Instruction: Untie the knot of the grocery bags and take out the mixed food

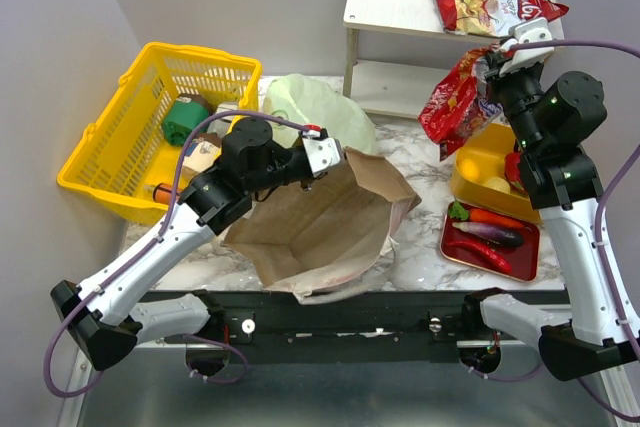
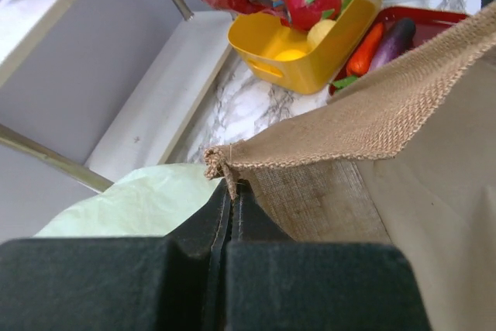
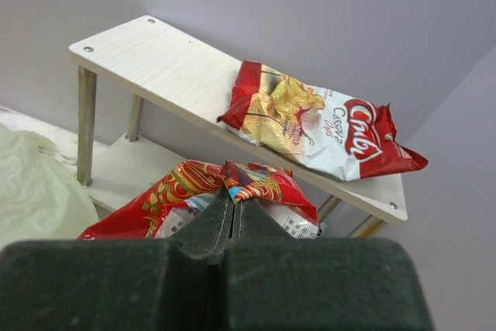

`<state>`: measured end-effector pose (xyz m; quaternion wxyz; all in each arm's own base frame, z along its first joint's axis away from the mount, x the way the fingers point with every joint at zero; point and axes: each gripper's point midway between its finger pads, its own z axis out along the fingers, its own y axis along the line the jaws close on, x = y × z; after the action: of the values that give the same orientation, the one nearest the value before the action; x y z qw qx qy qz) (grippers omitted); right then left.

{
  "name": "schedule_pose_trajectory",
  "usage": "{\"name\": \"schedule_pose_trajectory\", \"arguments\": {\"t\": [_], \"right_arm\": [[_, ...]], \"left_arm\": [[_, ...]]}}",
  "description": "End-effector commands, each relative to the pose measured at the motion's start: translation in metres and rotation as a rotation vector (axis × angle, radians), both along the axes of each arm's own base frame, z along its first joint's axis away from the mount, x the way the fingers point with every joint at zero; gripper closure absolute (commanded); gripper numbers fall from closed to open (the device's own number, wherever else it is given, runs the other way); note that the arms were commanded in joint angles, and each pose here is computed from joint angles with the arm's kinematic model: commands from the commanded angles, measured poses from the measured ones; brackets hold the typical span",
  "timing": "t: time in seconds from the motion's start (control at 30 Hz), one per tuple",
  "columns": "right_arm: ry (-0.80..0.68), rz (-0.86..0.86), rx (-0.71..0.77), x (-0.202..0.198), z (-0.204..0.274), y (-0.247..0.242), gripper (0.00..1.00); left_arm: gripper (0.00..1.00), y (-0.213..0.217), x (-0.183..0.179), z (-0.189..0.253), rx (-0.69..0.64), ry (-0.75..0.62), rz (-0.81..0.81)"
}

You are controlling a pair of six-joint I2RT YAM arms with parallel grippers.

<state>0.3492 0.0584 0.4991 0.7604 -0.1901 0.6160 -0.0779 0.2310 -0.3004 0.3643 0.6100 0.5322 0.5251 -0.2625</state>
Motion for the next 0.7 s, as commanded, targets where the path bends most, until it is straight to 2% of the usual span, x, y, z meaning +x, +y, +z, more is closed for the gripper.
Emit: {"name": "schedule_pose_trajectory", "arguments": {"t": [0.0, 0.03, 0.07, 0.1, 0.13, 0.17, 0.2, 0.4, 0.67], "right_arm": [[-0.251, 0.116, 0.056, -0.035, 0.083, 0.013, 1.00], [-0.258, 0.166, 0.044, -0.038, 0.086, 0.021, 1.00], [-0.252, 0.198, 0.056, -0.039, 0.086, 0.027, 1.00], [-0.257, 0.220, 0.060, -0.040, 0.090, 0.030, 1.00], [-0.249, 0.265, 0.055, -0.041, 0.089, 0.039, 1.00], [-0.250, 0.284, 0.058, -0.042, 0.090, 0.042, 1.00], [-0.256, 0.299, 0.059, -0.044, 0.092, 0.044, 1.00], [-0.219, 0.315, 0.124, -0.023, 0.093, 0.051, 1.00], [-0.158, 0.383, 0.247, 0.008, 0.094, 0.069, 1.00]], "left_arm": [[0.88, -0.005, 0.002, -0.030, 0.089, 0.021, -0.034], [0.70, -0.005, 0.005, -0.032, 0.092, 0.028, -0.021], [0.56, -0.005, 0.008, -0.034, 0.089, 0.048, -0.004], [0.35, -0.005, 0.015, -0.026, 0.063, 0.036, 0.029], [0.23, -0.005, 0.019, -0.021, 0.041, 0.042, 0.054], [0.15, -0.005, 0.023, -0.012, 0.018, 0.037, 0.075], [0.02, -0.007, 0.027, 0.005, -0.025, 0.032, 0.093], [0.01, -0.018, 0.023, 0.068, -0.173, 0.006, 0.044], [0.01, -0.048, 0.037, 0.101, -0.364, 0.127, 0.022]]}}
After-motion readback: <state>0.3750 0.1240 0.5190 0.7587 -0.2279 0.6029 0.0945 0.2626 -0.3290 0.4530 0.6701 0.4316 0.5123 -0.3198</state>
